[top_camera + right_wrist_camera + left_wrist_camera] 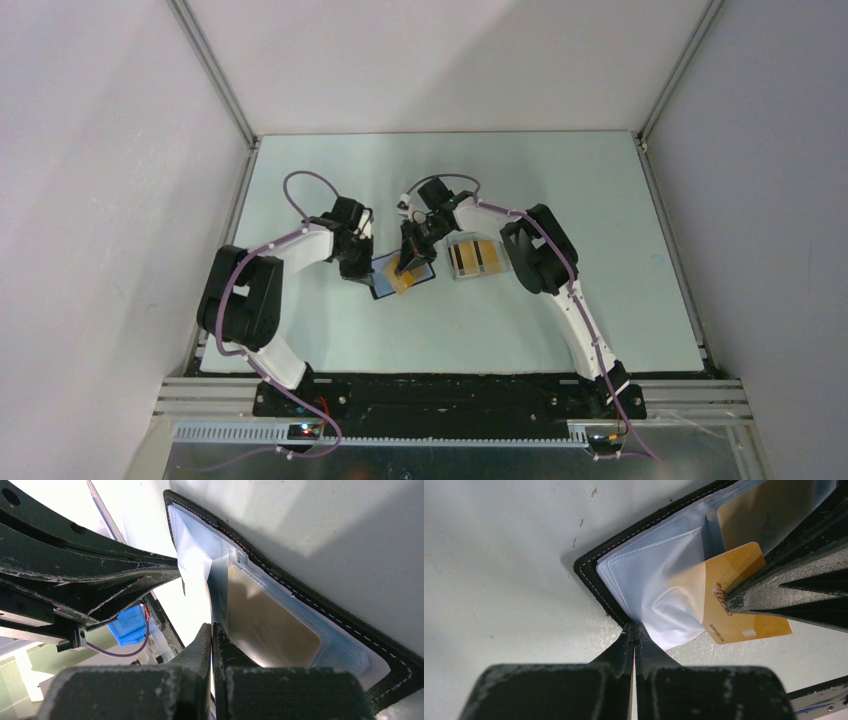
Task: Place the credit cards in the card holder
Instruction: Insert the credit card into the card holder.
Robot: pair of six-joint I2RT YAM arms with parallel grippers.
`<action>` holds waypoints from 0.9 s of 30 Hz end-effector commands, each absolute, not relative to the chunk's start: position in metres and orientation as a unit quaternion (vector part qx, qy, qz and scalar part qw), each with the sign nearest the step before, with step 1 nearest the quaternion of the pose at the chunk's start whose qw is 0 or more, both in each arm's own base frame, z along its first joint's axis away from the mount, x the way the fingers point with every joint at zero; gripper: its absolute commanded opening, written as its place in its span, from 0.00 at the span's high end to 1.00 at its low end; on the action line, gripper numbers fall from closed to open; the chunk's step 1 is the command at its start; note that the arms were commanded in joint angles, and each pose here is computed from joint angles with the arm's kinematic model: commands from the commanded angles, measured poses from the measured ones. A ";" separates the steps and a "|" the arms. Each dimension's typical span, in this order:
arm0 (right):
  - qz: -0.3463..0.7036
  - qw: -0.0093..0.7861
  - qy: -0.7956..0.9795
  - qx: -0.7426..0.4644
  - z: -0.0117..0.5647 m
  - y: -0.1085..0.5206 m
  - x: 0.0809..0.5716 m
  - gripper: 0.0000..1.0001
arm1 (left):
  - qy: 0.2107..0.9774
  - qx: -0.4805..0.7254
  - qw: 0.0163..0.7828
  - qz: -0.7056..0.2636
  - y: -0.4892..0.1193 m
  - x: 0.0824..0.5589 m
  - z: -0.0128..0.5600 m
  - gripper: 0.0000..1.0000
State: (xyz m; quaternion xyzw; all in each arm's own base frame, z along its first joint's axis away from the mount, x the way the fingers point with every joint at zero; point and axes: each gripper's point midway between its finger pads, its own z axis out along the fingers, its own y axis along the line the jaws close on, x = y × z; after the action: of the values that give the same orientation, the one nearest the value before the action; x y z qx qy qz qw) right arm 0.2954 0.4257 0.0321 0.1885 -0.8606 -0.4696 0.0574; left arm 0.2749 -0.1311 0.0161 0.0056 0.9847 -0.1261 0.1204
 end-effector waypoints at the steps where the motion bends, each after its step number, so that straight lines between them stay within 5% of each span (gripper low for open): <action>1: -0.461 0.040 -0.867 0.186 0.024 0.425 0.307 1.00 | 0.982 0.028 0.132 -0.132 -0.137 0.283 0.021 1.00; 27: -0.479 -0.044 -0.854 0.200 0.025 0.438 0.335 1.00 | 0.983 0.028 0.126 -0.131 -0.137 0.280 0.019 1.00</action>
State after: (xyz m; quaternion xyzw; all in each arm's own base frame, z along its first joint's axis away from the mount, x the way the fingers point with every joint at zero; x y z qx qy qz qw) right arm 0.3273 0.4338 0.0334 0.1906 -0.8546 -0.4829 -0.0105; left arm 0.2748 -0.1314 0.0161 0.0106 0.9846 -0.1261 0.1209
